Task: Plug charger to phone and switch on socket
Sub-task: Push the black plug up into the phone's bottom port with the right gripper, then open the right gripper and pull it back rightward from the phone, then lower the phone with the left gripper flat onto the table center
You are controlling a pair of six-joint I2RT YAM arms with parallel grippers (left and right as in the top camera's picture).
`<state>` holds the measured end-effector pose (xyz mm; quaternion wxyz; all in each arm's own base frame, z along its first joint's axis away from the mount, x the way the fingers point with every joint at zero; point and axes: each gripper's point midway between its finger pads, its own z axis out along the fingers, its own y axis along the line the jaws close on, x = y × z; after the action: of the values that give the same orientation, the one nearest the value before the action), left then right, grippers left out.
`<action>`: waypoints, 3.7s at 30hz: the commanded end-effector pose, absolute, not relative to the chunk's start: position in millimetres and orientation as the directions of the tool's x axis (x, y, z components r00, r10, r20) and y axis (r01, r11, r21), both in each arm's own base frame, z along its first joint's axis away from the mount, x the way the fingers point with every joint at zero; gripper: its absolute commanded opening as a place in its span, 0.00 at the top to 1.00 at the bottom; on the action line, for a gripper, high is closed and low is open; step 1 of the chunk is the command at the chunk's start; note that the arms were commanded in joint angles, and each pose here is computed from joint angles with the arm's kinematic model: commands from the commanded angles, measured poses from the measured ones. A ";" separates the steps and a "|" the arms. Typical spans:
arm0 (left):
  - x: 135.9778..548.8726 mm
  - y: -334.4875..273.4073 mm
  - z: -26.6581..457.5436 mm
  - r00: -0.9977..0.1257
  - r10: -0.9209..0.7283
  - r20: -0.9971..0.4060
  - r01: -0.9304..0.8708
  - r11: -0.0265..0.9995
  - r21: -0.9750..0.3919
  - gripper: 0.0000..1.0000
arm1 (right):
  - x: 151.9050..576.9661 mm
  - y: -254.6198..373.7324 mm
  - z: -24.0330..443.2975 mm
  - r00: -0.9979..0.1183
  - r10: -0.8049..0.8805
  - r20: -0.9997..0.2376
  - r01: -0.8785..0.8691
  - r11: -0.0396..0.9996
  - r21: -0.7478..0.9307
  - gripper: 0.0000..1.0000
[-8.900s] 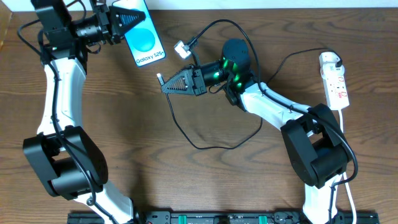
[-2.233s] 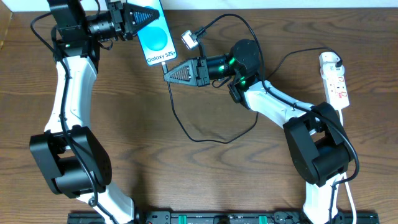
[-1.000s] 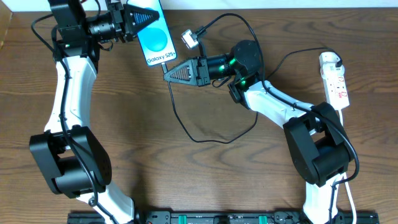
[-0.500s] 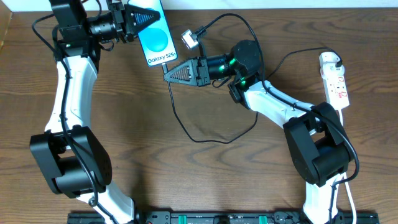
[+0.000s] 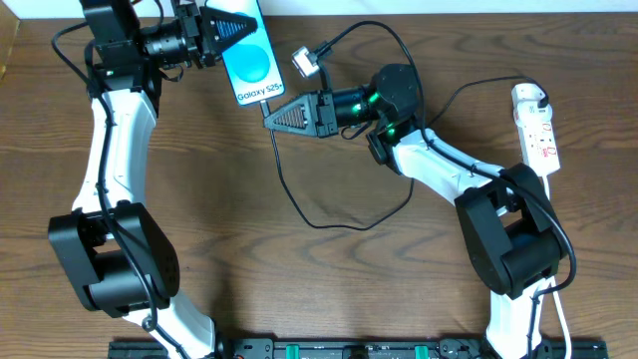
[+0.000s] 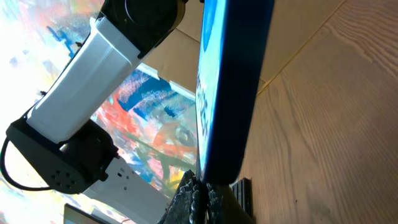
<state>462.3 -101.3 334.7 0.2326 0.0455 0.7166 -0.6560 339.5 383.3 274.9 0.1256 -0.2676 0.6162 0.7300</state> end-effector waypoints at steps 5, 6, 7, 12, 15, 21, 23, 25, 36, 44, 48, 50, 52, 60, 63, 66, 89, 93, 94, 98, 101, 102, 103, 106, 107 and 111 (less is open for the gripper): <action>442.8 -114.8 345.3 -0.895 -0.161 -0.415 0.406 0.086 -0.910 0.93 | 369.3 377.2 285.6 -0.845 -0.005 -0.535 -0.527 -0.170 0.833 0.99; 442.8 -114.8 345.3 -0.895 -0.161 -0.415 0.406 0.086 -0.910 0.93 | 369.3 377.2 285.6 -0.845 -0.005 -0.535 -0.527 -0.170 0.833 0.99; 442.8 -114.8 345.3 -0.895 -0.161 -0.415 0.406 0.086 -0.910 0.92 | 369.3 377.2 285.6 -0.845 -0.005 -0.535 -0.527 -0.170 0.833 0.99; 442.8 -114.8 345.3 -0.895 -0.161 -0.415 0.406 0.086 -0.910 0.93 | 371.8 377.3 286.4 -0.846 0.009 -0.533 -0.527 -0.167 0.833 0.99; 442.8 -114.8 345.3 -0.895 -0.161 -0.415 0.406 0.086 -0.910 0.92 | 371.4 377.7 286.4 -0.846 0.008 -0.533 -0.527 -0.167 0.833 0.99; 442.9 -114.6 345.3 -0.896 -0.161 -0.415 0.406 0.087 -0.910 0.92 | 371.2 377.7 286.4 -0.846 0.008 -0.533 -0.527 -0.167 0.833 0.95; 443.1 -114.2 345.3 -0.895 -0.162 -0.415 0.406 0.087 -0.910 0.93 | 370.6 377.7 286.1 -0.845 0.004 -0.534 -0.527 -0.168 0.833 0.74; 443.5 -112.7 345.3 -0.895 -0.166 -0.415 0.406 0.089 -0.910 0.93 | 369.4 377.6 285.8 -0.844 -0.003 -0.536 -0.527 -0.170 0.832 0.58; 453.1 -76.1 344.8 -0.876 -0.246 -0.414 0.394 0.128 -0.910 0.93 | 359.8 377.5 283.8 -0.834 -0.053 -0.549 -0.531 -0.187 0.826 0.01; 453.2 -63.2 345.2 -0.883 -0.267 -0.387 0.366 0.125 -0.922 0.93 | 380.4 371.6 248.3 -0.898 -0.058 -0.436 -0.432 -0.066 0.899 0.01; 453.2 -63.4 345.3 -0.883 -0.266 -0.387 0.367 0.125 -0.922 0.93 | 388.2 365.8 212.3 -0.930 -0.069 -0.360 -0.363 0.044 0.931 0.01; 453.2 -63.4 345.3 -0.882 -0.267 -0.387 0.367 0.125 -0.922 0.93 | 391.2 361.8 196.5 -0.941 -0.066 -0.333 -0.338 0.096 0.936 0.01; 453.2 -63.4 345.3 -0.883 -0.266 -0.387 0.367 0.125 -0.922 0.93 | 394.3 357.2 182.6 -0.949 -0.057 -0.311 -0.316 0.146 0.938 0.01; 452.7 -66.5 345.3 -0.880 -0.259 -0.398 0.378 0.125 -0.917 0.93 | 407.6 329.2 146.0 -0.966 -0.008 -0.258 -0.248 0.305 0.919 0.01; 451.7 -72.9 345.2 -0.876 -0.244 -0.415 0.396 0.125 -0.910 0.92 | 411.2 314.4 129.4 -0.964 0.025 -0.266 -0.229 0.436 0.870 0.01; 450.6 -79.6 344.6 -0.868 -0.228 -0.441 0.423 0.125 -0.898 0.92 | 411.2 295.2 121.8 -0.955 0.047 -0.292 -0.215 0.568 0.794 0.01; 444.9 -179.8 235.3 -0.914 -0.089 -0.396 0.383 0.133 -0.914 0.93 | 348.5 131.5 239.4 -0.791 0.248 -0.559 0.072 0.946 0.318 0.01; 446.2 -201.4 204.5 -0.938 -0.056 -0.343 0.333 0.138 -0.933 0.93 | 339.2 128.6 248.4 -0.785 0.249 -0.567 0.066 0.944 0.322 0.01; 445.8 -207.6 195.8 -0.944 -0.046 -0.327 0.318 0.140 -0.938 0.93 | 337.2 127.9 249.4 -0.786 0.248 -0.566 0.066 0.944 0.322 0.01; 447.8 -224.9 163.3 -0.961 -0.034 -0.275 0.266 0.172 -0.949 0.93 | 332.7 126.0 247.1 -0.796 0.245 -0.554 0.072 0.947 0.314 0.01; 447.5 -236.8 140.3 -0.971 -0.025 -0.240 0.230 0.198 -0.953 0.93 | 329.3 124.6 243.8 -0.806 0.241 -0.541 0.078 0.949 0.306 0.01; 446.5 -241.2 133.3 -0.973 -0.019 -0.229 0.220 0.204 -0.954 0.93 | 328.5 124.3 243.1 -0.808 0.239 -0.538 0.079 0.950 0.303 0.01; 445.0 -245.5 126.7 -0.976 -0.012 -0.217 0.210 0.209 -0.955 0.92 | 328.0 124.0 242.7 -0.809 0.239 -0.536 0.080 0.950 0.302 0.01; 441.4 -257.6 109.2 -0.982 0.000 -0.190 0.185 0.232 -0.955 0.93 | 327.2 123.7 242.0 -0.812 0.238 -0.533 0.081 0.950 0.300 0.01; 440.9 -261.8 102.1 -0.983 0.001 -0.183 0.177 0.247 -0.953 0.93 | 326.9 123.7 241.8 -0.812 0.238 -0.532 0.082 0.950 0.300 0.01; 436.6 -279.0 79.4 -0.987 0.005 -0.163 0.157 0.302 -0.940 0.93 | 326.0 123.5 241.1 -0.815 0.236 -0.529 0.083 0.951 0.298 0.01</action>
<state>439.6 -267.0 92.3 0.0612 0.0449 0.7931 -0.6044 325.7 126.2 236.0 0.2834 0.0867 0.9452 0.1371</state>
